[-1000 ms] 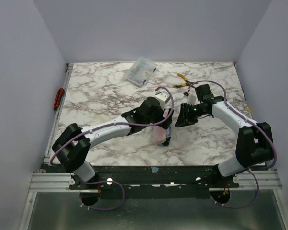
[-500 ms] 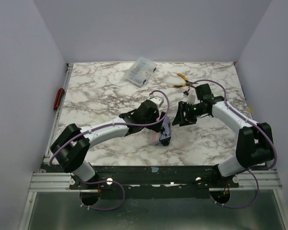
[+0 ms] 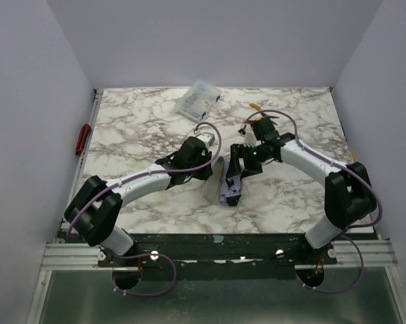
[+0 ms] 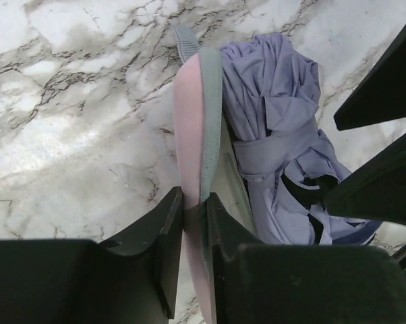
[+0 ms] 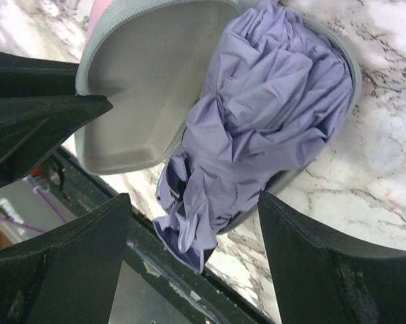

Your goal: Open the umbrella

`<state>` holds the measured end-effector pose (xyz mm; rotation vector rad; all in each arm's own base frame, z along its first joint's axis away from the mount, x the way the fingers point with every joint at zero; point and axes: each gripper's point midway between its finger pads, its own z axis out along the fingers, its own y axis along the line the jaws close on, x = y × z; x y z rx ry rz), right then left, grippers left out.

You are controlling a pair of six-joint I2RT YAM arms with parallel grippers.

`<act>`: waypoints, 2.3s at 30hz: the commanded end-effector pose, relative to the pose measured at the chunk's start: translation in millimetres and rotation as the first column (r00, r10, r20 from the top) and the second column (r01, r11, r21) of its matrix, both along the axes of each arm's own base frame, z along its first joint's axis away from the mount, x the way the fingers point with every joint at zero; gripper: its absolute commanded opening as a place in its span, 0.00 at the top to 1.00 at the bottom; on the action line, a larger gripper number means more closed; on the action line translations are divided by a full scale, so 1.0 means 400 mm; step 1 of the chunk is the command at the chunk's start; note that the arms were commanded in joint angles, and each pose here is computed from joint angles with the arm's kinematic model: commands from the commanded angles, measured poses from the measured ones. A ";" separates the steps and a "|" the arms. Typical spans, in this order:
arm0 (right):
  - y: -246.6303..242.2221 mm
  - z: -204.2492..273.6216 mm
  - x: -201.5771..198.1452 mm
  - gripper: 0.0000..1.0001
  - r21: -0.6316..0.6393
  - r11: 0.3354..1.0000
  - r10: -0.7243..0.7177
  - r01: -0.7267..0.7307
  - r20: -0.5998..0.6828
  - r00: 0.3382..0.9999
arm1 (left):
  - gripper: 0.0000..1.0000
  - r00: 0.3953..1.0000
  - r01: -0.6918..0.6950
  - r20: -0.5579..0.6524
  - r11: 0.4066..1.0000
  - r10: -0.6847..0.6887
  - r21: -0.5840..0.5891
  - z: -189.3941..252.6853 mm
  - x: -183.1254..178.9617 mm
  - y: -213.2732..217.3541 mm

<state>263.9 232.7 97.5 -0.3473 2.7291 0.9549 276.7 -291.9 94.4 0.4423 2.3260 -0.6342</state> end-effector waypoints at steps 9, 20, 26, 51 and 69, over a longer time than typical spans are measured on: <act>0.043 -0.106 0.030 0.20 -0.183 0.979 -0.085 0.088 0.023 0.996 | 0.96 0.999 -0.009 -0.052 0.990 0.002 -0.140 0.011 -0.011 -0.022; 0.034 -0.152 0.066 0.92 -0.253 0.964 -0.069 0.080 0.051 0.996 | 1.00 0.993 -0.094 -0.082 0.991 0.086 -0.095 -0.006 0.039 0.054; 0.120 -0.001 0.078 0.99 -0.056 0.997 0.067 -0.062 0.110 0.992 | 1.00 0.986 -0.159 -0.054 0.987 0.159 0.011 -0.019 0.081 0.150; -0.031 0.112 0.153 0.99 0.032 0.997 0.061 -0.073 0.278 0.959 | 1.00 0.900 -0.311 -0.014 0.664 0.436 0.680 -0.058 0.109 0.934; 0.003 0.188 0.125 0.99 0.121 0.958 0.201 -0.261 0.368 0.908 | 0.40 0.865 -0.416 0.029 0.684 0.501 0.599 0.026 0.076 1.116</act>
